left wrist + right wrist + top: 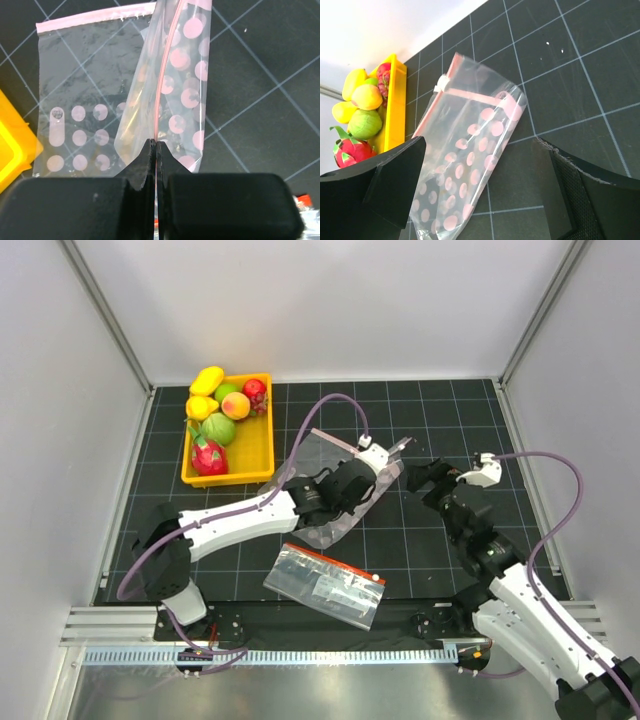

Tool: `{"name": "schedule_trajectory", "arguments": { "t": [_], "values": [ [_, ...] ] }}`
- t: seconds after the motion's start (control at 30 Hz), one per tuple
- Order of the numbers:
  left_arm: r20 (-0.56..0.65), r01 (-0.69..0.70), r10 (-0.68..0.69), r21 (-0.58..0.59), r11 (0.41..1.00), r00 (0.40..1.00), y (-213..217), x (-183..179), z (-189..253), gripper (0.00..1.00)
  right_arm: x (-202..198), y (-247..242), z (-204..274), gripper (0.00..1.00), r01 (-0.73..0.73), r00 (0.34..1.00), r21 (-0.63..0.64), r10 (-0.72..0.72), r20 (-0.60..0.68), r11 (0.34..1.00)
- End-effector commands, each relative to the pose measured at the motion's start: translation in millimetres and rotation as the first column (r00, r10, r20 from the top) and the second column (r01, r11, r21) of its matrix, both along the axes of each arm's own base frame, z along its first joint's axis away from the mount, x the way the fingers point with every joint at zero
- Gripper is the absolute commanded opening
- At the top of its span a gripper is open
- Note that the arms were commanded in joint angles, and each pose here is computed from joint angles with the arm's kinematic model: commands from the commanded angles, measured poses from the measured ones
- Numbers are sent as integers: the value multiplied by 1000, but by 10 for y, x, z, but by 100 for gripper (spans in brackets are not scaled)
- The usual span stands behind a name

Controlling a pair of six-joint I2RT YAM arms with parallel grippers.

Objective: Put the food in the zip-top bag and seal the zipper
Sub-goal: Pick up the zipper food storage bag at the center of the board.

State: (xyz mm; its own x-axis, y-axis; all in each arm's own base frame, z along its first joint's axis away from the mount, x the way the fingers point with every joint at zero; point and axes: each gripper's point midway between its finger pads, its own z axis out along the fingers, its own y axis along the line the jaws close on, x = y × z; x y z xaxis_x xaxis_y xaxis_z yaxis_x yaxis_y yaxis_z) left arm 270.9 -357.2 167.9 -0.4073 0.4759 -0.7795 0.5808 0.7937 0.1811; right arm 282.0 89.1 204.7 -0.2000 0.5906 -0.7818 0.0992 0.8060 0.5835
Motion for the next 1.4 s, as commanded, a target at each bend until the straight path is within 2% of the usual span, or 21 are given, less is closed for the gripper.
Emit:
{"name": "schedule_trajectory", "arguments": {
  "t": [0.0, 0.2, 0.3, 0.43, 0.5, 0.53, 0.57, 0.63, 0.67, 0.7, 0.77, 0.9, 0.97, 1.17, 1.3, 1.37],
  "values": [
    [77, 13, -11, -29, 999, 997, 99, 21, 245, 0, -7, -90, 335, 95, 27, 995, 17, -28, 96, 1000],
    [63, 61, -59, -44, 997, 996, 287, -163, 260, 0, -34, 5, 409, 92, -80, 989, -61, 87, 122, 995],
    [100, 67, -56, -104, 992, 993, 423, -224, 437, 0, -55, 71, 434, 90, -125, 979, -63, 133, 153, 990],
    [134, 272, -248, -205, 940, 959, 486, -526, 581, 0, -99, 165, 591, 88, -187, 948, -86, 203, 246, 979],
    [181, 287, -243, -282, 915, 953, 585, -621, 789, 0, -139, 220, 591, 88, -224, 926, -115, 248, 285, 968],
    [188, 292, -244, -297, 909, 951, 621, -656, 833, 0, -224, 305, 766, 87, -274, 874, -150, 311, 374, 950],
    [195, 304, -252, -313, 900, 948, 651, -702, 883, 0, -250, 335, 666, 86, -293, 862, -166, 336, 381, 941],
    [209, 348, -290, -349, 870, 934, 713, -844, 958, 0, -408, 431, 804, 85, -348, 783, -225, 414, 464, 910],
    [212, 376, -318, -358, 854, 924, 705, -906, 970, 0, -451, 453, 800, 85, -361, 765, -251, 439, 472, 898],
    [205, 423, -371, -377, 824, 906, 668, -1016, 983, 0, -499, 487, 824, 80, -378, 741, -280, 470, 480, 882],
    [181, 451, -414, -390, 803, 892, 693, -1142, 993, 0, -593, 552, 879, 75, -404, 689, -341, 527, 498, 849],
    [148, 491, -473, -399, 775, 868, 682, -1297, 984, 0, -710, 675, 916, 75, -436, 588, -416, 603, 540, 798],
    [138, 491, -478, -388, 780, 867, 688, -1315, 965, 0, -793, 732, 968, 75, -435, 517, -465, 636, 573, 771],
    [139, 457, -438, -356, 815, 888, 753, -1257, 942, 0, -856, 694, 1021, 78, -390, 488, -511, 643, 591, 766],
    [151, 467, -442, -338, 817, 884, 783, -1275, 937, 0, -910, 670, 1050, 78, -349, 455, -542, 644, 615, 764],
    [156, 435, -407, -310, 845, 900, 845, -1207, 912, 0, -935, 656, 1070, 75, -322, 438, -566, 649, 621, 759]
  ]
}}
